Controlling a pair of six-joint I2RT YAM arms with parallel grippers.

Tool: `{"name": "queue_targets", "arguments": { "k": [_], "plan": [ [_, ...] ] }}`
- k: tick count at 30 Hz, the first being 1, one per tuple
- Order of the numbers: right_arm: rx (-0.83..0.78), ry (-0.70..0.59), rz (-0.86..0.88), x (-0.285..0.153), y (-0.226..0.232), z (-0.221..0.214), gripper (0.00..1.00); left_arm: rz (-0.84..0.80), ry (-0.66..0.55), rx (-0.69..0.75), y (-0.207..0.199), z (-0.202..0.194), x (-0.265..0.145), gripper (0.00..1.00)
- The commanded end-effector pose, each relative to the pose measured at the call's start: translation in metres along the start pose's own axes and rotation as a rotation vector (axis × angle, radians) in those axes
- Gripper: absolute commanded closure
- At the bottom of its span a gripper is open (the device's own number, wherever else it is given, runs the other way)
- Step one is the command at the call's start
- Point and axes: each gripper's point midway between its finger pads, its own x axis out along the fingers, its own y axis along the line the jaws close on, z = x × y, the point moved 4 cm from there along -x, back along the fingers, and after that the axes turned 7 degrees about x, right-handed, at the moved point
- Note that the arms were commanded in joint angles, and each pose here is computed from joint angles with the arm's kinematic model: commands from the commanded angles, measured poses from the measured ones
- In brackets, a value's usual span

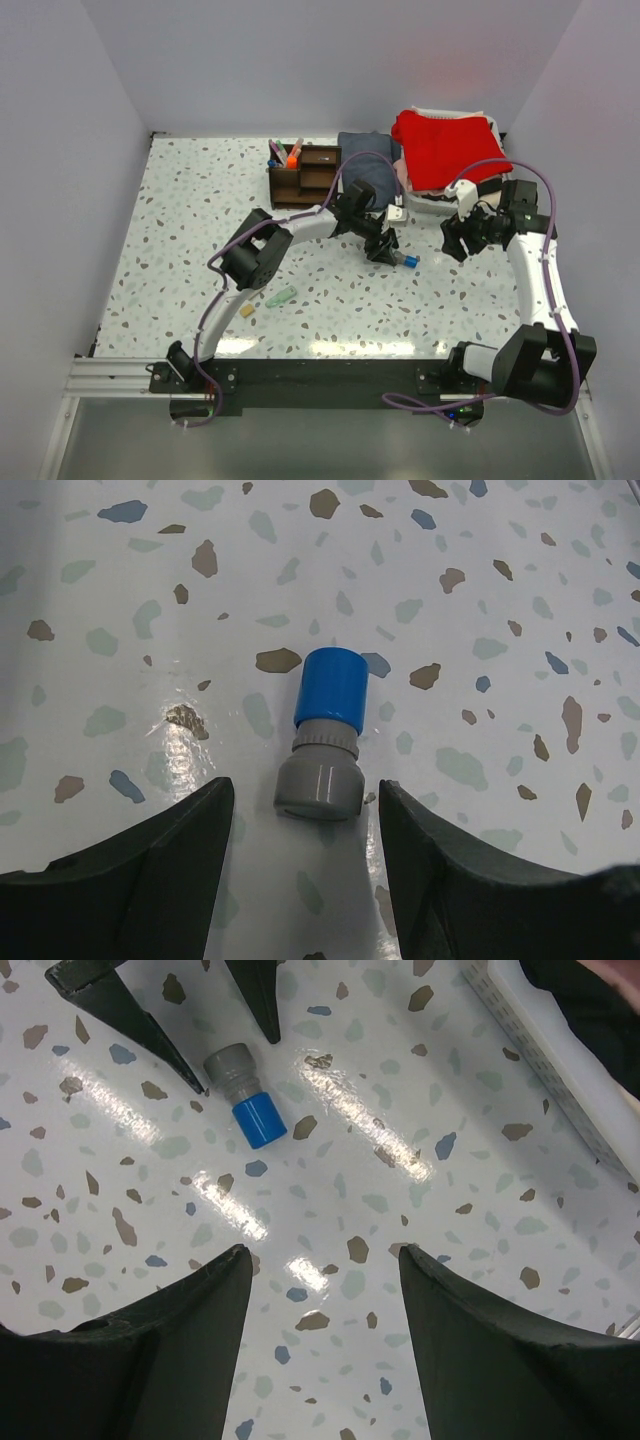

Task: Sort the stationery into containers
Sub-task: Pick up the stationery from the center of the board, then place the stationery in the storage box.

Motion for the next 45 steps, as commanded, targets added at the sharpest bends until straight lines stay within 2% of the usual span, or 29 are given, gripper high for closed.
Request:
{"name": "queue_targets", "arguments": {
  "k": [1, 5, 8, 12, 14, 15, 16, 18, 19, 21, 23, 24, 25, 26, 27, 28, 29, 30, 32, 34, 36, 39, 45],
  "plan": [
    [-0.019, -0.042, -0.026, -0.006, -0.005, 0.014, 0.36, -0.002, -0.025, 0.016, 0.001, 0.006, 0.007, 0.36],
    [-0.015, -0.031, -0.028, -0.005, -0.004, 0.009, 0.36, -0.015, -0.032, 0.001, -0.001, 0.004, 0.011, 0.42],
    [-0.015, -0.031, -0.028, -0.005, -0.004, 0.009, 0.36, -0.031, -0.042, -0.019, -0.005, 0.002, 0.012, 0.51],
    [-0.02, -0.028, -0.027, -0.004, -0.005, 0.009, 0.37, -0.08, -0.075, -0.038, -0.012, 0.006, 0.007, 0.72],
    [-0.027, -0.039, -0.034, -0.008, -0.007, 0.014, 0.37, -0.111, -0.113, -0.054, -0.016, 0.023, -0.005, 0.79],
    [-0.017, -0.046, -0.03, -0.009, -0.007, 0.018, 0.37, -0.103, -0.12, -0.073, -0.013, 0.023, -0.017, 0.85],
    [-0.025, -0.069, -0.035, -0.014, -0.009, 0.029, 0.37, -0.103, -0.149, -0.054, -0.014, 0.043, -0.032, 0.88],
    [0.016, -0.076, -0.003, -0.015, -0.007, 0.036, 0.36, -0.081, -0.173, -0.076, -0.011, 0.052, -0.063, 0.94],
    [0.031, -0.113, 0.033, -0.021, -0.004, 0.051, 0.36, -0.09, -0.21, -0.068, -0.016, 0.076, -0.084, 0.95],
    [0.146, -0.125, 0.107, -0.017, -0.001, 0.064, 0.35, -0.067, -0.26, -0.081, -0.011, 0.091, -0.122, 1.0],
    [0.213, -0.181, 0.216, -0.025, 0.006, 0.093, 0.34, -0.087, -0.313, -0.151, -0.023, 0.121, -0.159, 1.0],
    [0.301, -0.182, 0.272, -0.024, 0.01, 0.102, 0.34, -0.045, -0.345, -0.135, -0.017, 0.123, -0.181, 1.0],
    [0.348, -0.209, 0.363, -0.022, 0.011, 0.119, 0.34, -0.029, -0.374, -0.184, -0.026, 0.144, -0.202, 1.0],
    [0.398, -0.219, 0.421, -0.019, 0.013, 0.128, 0.34, -0.004, -0.398, -0.181, -0.028, 0.151, -0.215, 1.0],
    [0.524, -0.221, 0.475, -0.019, 0.017, 0.138, 0.34, 0.065, -0.439, -0.123, -0.026, 0.161, -0.238, 1.0],
    [0.521, -0.3, 0.487, -0.012, 0.01, 0.153, 0.34, 0.086, -0.456, -0.163, -0.026, 0.166, -0.248, 1.0],
    [0.706, -0.297, 0.56, -0.013, 0.018, 0.166, 0.34, 0.13, -0.47, -0.16, -0.021, 0.169, -0.263, 1.0],
    [0.76, -0.317, 0.588, -0.009, 0.017, 0.174, 0.33, 0.176, -0.485, -0.149, -0.019, 0.176, -0.272, 1.0],
    [0.773, -0.31, 0.638, 0.005, 0.027, 0.194, 0.32, 0.243, -0.492, -0.131, -0.012, 0.18, -0.284, 1.0],
    [0.76, -0.307, 0.673, 0.012, 0.035, 0.213, 0.31, 0.293, -0.488, -0.116, -0.003, 0.179, -0.286, 1.0],
    [0.812, -0.29, 0.685, 0.017, 0.044, 0.233, 0.31, 0.299, -0.482, -0.125, 0.001, 0.177, -0.281, 1.0],
    [0.83, -0.34, 0.652, 0.016, 0.028, 0.261, 0.3, 0.304, -0.44, -0.117, 0.007, 0.169, -0.267, 1.0],
    [0.894, -0.292, 0.687, 0.031, 0.036, 0.26, 0.31, 0.29, -0.399, -0.085, 0.011, 0.171, -0.236, 1.0]
  ]
}}
